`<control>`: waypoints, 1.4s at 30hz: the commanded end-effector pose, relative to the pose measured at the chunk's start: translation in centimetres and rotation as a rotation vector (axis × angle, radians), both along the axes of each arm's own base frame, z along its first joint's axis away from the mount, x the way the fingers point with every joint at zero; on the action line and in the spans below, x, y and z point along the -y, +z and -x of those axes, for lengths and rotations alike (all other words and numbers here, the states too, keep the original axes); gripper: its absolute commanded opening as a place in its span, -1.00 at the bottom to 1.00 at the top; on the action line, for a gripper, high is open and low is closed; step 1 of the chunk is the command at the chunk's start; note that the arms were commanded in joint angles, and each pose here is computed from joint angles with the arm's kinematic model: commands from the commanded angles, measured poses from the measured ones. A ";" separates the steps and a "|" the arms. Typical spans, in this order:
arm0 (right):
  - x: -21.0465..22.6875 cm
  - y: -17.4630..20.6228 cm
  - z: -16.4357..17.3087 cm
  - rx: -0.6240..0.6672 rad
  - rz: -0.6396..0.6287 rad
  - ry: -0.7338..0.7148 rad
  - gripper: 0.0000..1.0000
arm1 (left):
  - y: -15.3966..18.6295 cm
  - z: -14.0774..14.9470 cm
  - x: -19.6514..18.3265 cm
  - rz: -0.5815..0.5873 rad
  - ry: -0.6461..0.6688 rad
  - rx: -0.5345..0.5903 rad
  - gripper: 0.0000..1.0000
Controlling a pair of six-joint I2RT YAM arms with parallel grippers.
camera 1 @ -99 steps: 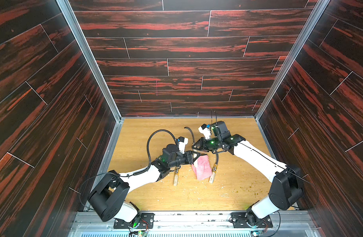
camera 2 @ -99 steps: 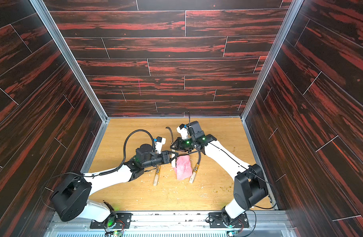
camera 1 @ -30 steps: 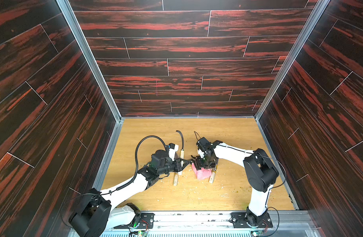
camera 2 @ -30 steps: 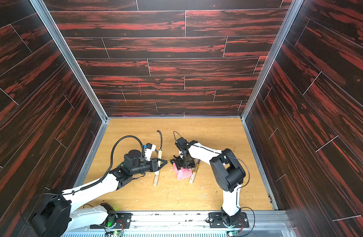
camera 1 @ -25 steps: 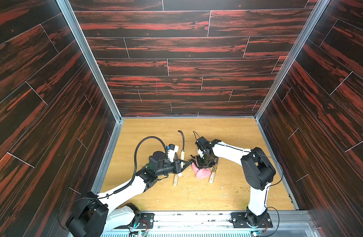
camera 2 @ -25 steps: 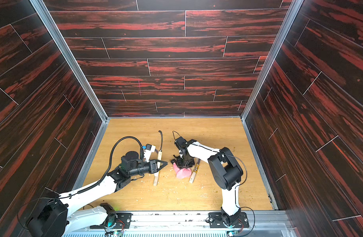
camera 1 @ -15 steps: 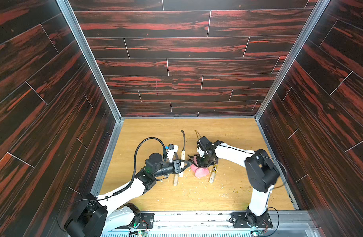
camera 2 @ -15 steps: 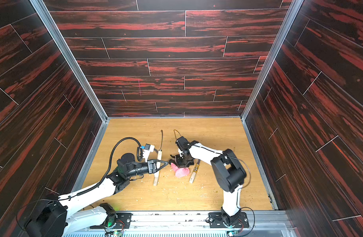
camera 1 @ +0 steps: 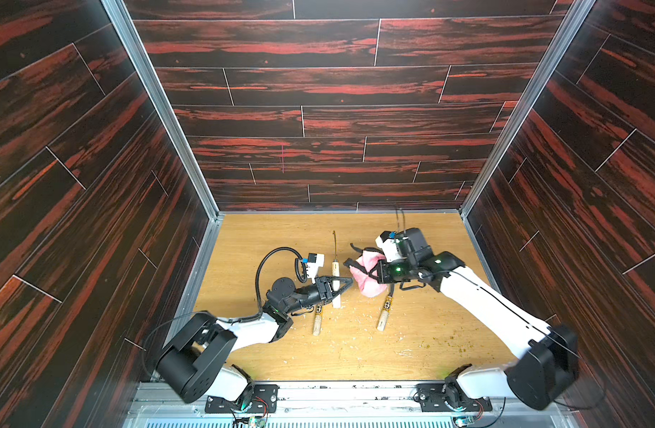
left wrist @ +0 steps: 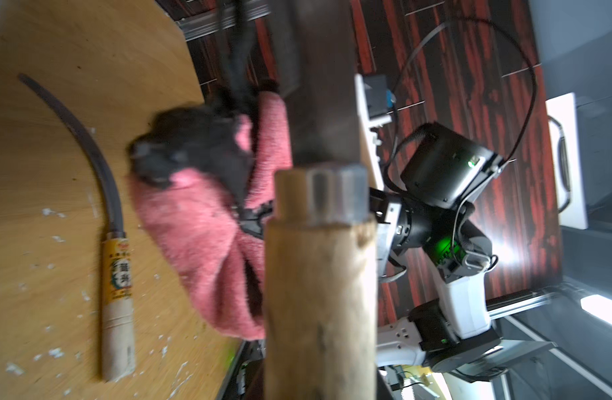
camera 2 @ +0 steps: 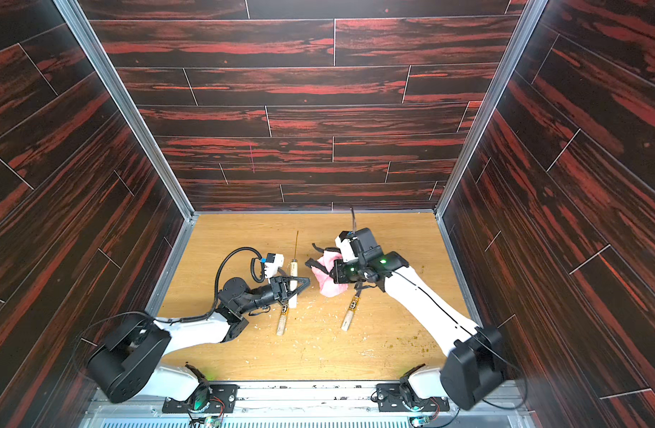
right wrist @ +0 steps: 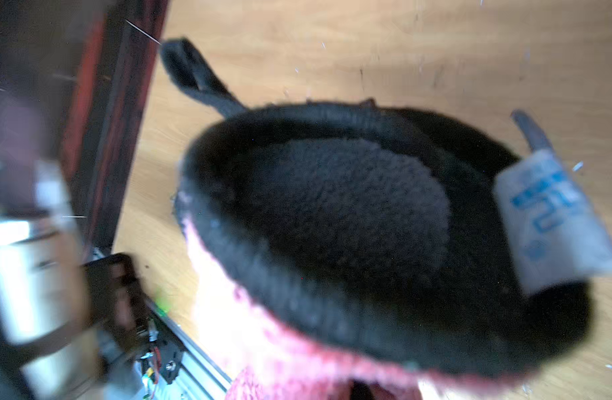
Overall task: Wipe small sickles with rags
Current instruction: Wipe the small sickle.
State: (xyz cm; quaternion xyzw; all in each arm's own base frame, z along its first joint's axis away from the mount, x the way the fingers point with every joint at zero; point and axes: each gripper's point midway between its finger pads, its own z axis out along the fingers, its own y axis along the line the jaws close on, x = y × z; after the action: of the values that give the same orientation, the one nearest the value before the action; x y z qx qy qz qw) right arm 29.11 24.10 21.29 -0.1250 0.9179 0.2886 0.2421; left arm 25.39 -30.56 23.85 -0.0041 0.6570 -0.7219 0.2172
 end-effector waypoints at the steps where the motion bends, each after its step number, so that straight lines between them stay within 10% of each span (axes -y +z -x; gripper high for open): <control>1: -0.3 4.8 0.0 0.121 -0.067 0.037 -1.00 | 5.6 0.9 0.2 0.140 -0.034 0.128 -1.00; 19: -3.9 12.1 -0.3 0.321 -0.222 0.230 -1.00 | 4.9 1.7 2.5 0.055 -0.082 0.127 -1.00; 42: -8.6 9.0 -2.3 0.226 -0.303 0.302 -1.00 | 4.8 4.5 7.8 0.008 -0.264 0.167 -1.00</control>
State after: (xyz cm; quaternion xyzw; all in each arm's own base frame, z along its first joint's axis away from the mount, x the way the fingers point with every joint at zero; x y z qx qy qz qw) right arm 31.35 30.38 29.92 -0.2263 0.8187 0.4212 0.3181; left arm 26.60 -35.25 26.30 0.0136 0.6584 -0.7204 0.2177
